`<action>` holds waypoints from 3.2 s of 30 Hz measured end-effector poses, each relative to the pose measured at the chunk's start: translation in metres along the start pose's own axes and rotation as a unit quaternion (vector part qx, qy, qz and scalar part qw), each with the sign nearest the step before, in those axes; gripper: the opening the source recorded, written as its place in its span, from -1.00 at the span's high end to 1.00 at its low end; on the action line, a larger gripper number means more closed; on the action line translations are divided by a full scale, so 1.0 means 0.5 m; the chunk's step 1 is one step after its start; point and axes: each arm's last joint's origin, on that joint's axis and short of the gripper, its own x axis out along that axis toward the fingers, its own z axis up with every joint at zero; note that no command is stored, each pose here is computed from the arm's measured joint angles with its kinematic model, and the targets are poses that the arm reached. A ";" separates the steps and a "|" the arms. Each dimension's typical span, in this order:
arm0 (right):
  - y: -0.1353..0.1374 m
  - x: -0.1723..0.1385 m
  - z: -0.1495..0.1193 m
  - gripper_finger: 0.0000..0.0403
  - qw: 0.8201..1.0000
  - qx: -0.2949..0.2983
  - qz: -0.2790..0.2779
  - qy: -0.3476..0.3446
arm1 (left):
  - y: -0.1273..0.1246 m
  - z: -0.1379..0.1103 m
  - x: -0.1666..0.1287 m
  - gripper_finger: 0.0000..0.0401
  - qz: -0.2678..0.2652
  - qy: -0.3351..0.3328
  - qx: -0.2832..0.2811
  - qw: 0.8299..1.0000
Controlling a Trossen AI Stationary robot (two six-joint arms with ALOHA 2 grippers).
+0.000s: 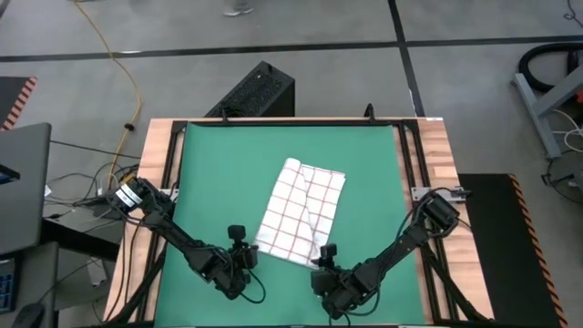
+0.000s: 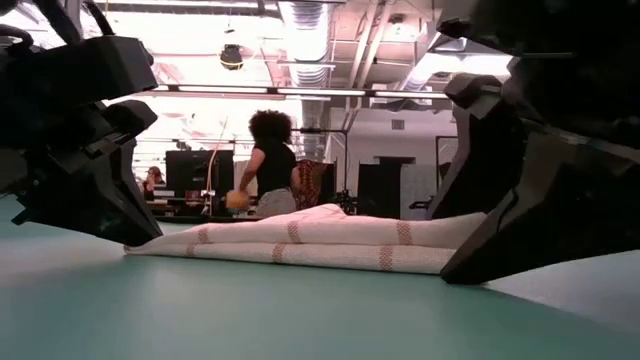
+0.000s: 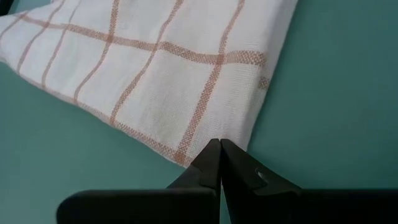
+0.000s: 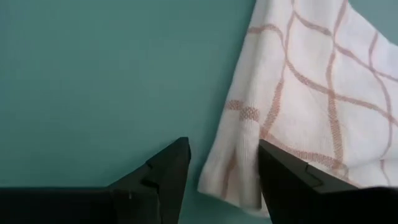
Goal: Roll towel into tight, uniform cylinder
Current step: Fold the white towel
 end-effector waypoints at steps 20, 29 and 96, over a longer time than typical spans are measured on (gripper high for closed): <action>-0.005 0.031 -0.043 0.63 0.996 0.043 -0.040 0.072 | 0.000 0.003 0.002 1.00 -0.008 0.001 0.000 1.000; -0.010 0.034 -0.043 0.91 0.994 0.052 -0.030 0.087 | -0.036 0.038 -0.049 1.00 -0.022 -0.035 0.151 0.988; -0.176 -0.187 0.210 0.91 0.962 -0.056 -0.260 0.055 | 0.171 0.231 -0.246 1.00 0.134 -0.054 0.159 0.977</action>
